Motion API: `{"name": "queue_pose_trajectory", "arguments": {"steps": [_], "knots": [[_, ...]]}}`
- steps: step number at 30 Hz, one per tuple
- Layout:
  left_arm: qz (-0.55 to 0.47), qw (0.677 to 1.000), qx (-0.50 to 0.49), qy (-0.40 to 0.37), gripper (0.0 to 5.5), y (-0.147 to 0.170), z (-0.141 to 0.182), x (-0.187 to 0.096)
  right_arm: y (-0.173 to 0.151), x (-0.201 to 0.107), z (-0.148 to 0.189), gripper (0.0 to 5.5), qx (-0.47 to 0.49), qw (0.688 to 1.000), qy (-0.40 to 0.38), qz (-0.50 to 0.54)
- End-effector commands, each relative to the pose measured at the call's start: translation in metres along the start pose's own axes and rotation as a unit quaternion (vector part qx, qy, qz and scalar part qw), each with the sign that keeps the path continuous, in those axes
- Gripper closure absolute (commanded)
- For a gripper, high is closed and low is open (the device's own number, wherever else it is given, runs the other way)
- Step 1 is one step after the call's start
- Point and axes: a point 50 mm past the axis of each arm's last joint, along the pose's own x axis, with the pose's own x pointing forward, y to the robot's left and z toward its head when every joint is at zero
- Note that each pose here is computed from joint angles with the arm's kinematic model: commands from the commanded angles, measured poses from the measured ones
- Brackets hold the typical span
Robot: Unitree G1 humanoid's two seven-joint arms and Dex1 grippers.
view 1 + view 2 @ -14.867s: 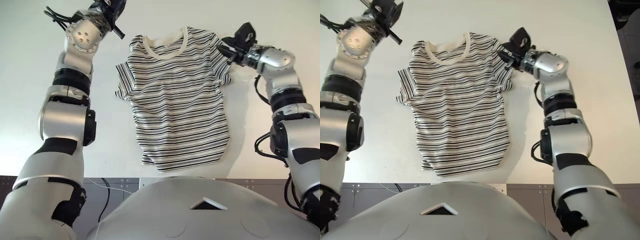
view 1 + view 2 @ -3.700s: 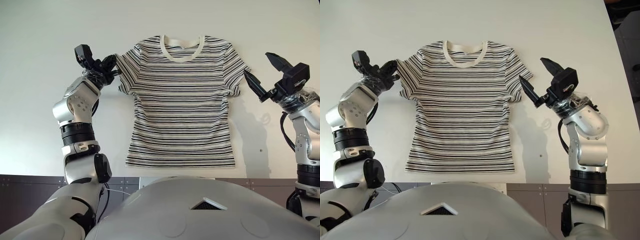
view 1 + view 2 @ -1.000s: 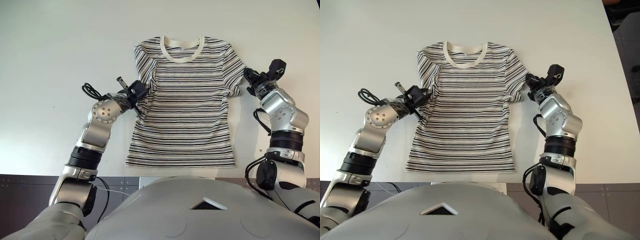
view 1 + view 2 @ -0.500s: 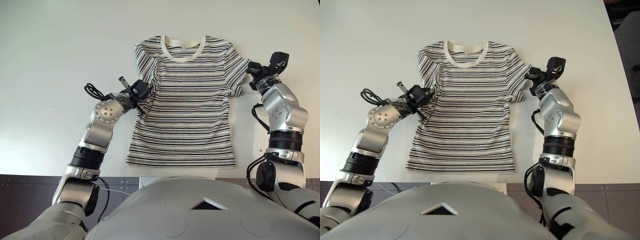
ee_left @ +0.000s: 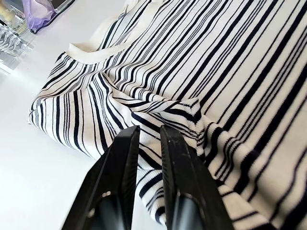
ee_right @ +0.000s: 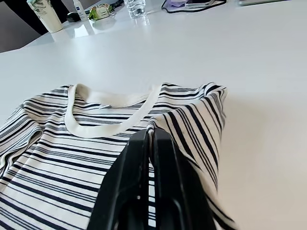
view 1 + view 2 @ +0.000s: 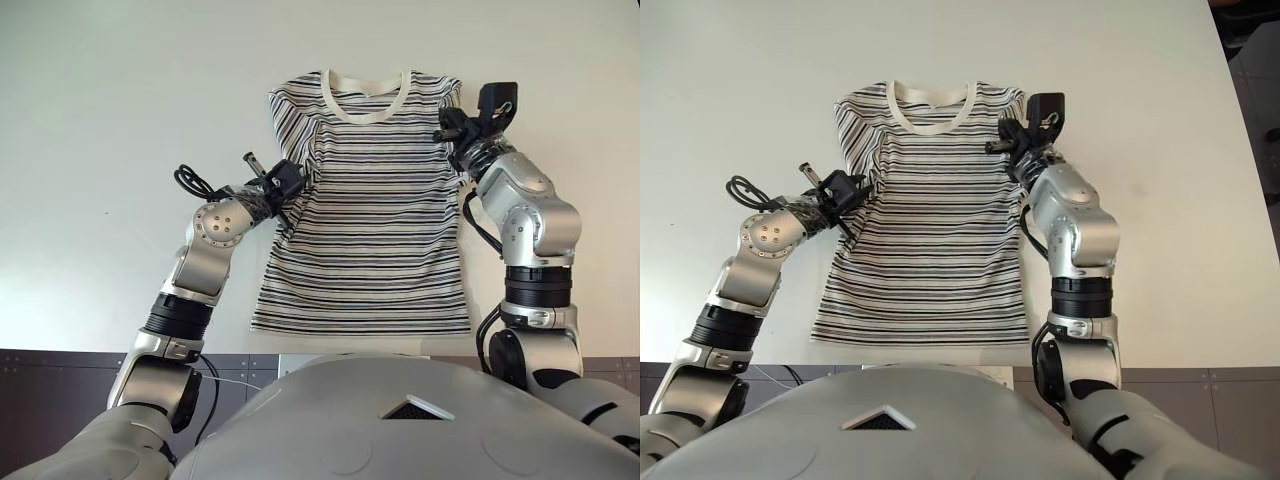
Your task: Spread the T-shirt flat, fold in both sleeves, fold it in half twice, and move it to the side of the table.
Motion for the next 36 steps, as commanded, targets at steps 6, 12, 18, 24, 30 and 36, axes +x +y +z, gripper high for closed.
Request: {"name": "queue_pose_trajectory", "arguments": {"steps": [6,12,18,24,30,36], "knots": [[-0.001,1.0,0.008,-0.002,4.69,0.0,0.004,0.004,0.013,0.015,0.002,5.37,-0.034,0.998,0.034,0.042],[0.002,1.0,0.005,-0.002,4.69,0.0,0.004,0.005,0.017,0.017,0.0,4.45,-0.045,0.997,0.044,0.051],[0.014,1.0,0.0,0.004,4.69,0.004,0.0,0.0,0.002,-0.016,0.041,4.33,-0.008,0.993,-0.041,0.111],[0.055,0.998,-0.015,0.013,4.69,0.02,-0.01,-0.027,-0.088,-0.067,0.026,4.33,-0.078,0.997,-0.001,-0.016],[0.029,0.999,0.013,0.012,4.69,0.021,-0.008,-0.035,-0.043,-0.063,-0.028,4.33,-0.145,0.985,0.049,0.079],[0.021,1.0,0.017,0.006,4.69,0.019,-0.004,-0.031,-0.018,-0.052,-0.035,4.33,-0.226,0.965,0.042,0.123]]}}
